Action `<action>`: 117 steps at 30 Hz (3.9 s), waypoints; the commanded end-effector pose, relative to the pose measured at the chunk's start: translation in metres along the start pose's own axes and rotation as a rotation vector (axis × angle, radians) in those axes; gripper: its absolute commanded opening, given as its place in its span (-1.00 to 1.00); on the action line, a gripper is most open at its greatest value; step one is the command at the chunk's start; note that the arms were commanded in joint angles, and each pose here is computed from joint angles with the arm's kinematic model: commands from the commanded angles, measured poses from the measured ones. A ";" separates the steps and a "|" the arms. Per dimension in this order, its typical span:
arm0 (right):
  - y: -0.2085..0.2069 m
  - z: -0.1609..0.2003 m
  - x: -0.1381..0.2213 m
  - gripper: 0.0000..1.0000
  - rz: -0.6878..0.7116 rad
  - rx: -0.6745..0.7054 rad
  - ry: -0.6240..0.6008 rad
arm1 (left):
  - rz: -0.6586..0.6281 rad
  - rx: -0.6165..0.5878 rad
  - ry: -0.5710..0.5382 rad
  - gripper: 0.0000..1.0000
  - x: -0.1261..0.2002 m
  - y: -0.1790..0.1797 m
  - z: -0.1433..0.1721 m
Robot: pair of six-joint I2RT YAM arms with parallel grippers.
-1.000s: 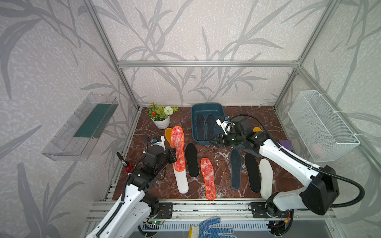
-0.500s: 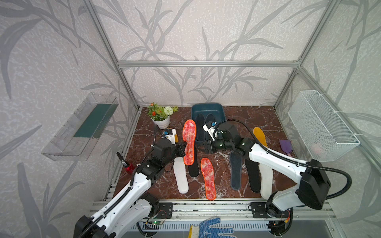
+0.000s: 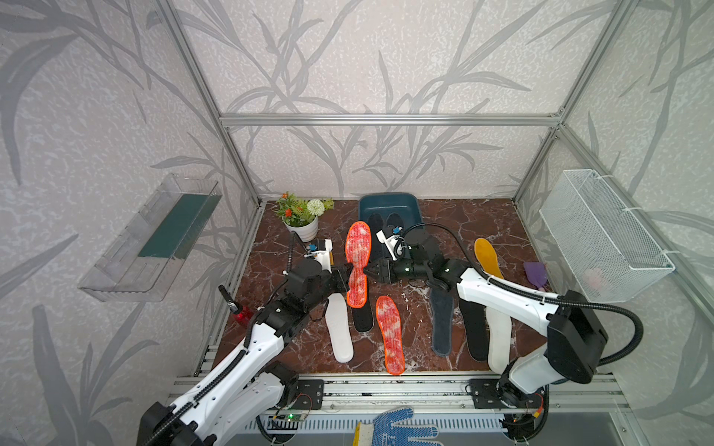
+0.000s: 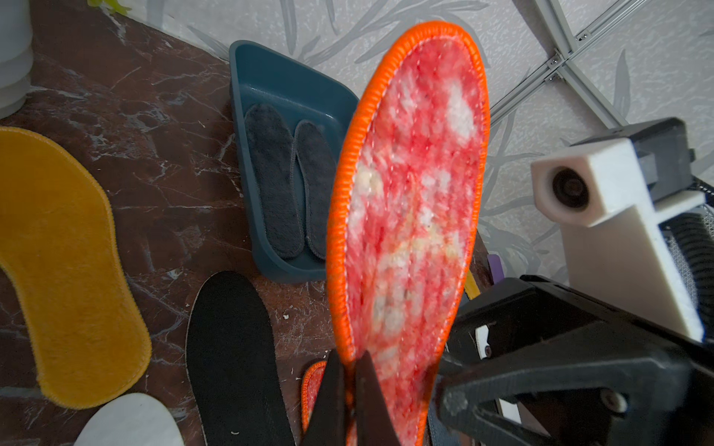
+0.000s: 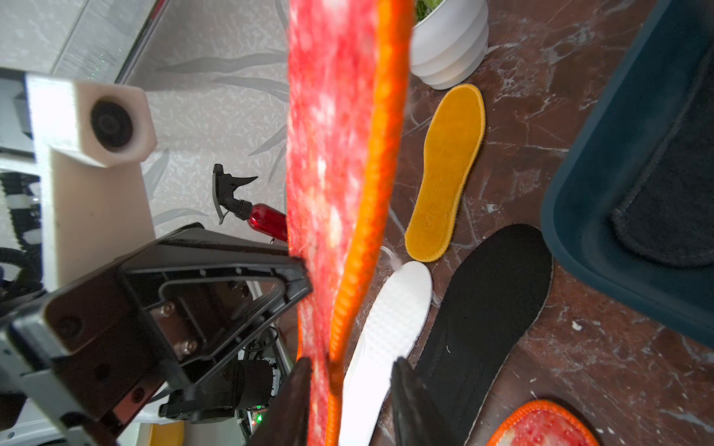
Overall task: Put the insoles into the storage box
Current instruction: Pick up the insole from the center of the board, then place the insole in the storage box.
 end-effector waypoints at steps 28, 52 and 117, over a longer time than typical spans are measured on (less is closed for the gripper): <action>-0.010 -0.033 0.020 -1.00 -0.026 -0.109 -0.086 | -0.093 -0.014 -0.030 0.98 0.013 0.006 -0.015; -0.086 -0.126 0.015 -1.00 0.232 -0.035 0.086 | -0.445 -0.054 -0.130 0.98 0.117 0.066 0.009; -0.209 -0.155 -0.087 -0.05 0.413 -0.033 0.207 | -0.506 -0.014 -0.089 0.98 0.114 0.075 0.016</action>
Point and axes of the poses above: each gripper's point midway between its finger pads, its own x axis back along the fingers, its own y axis along the line the jaws close on, z = x × y, the point moved 2 cm from there along x, back along the fingers, and after that the axes turned 11 degrees about -x, right-handed, at the moved point
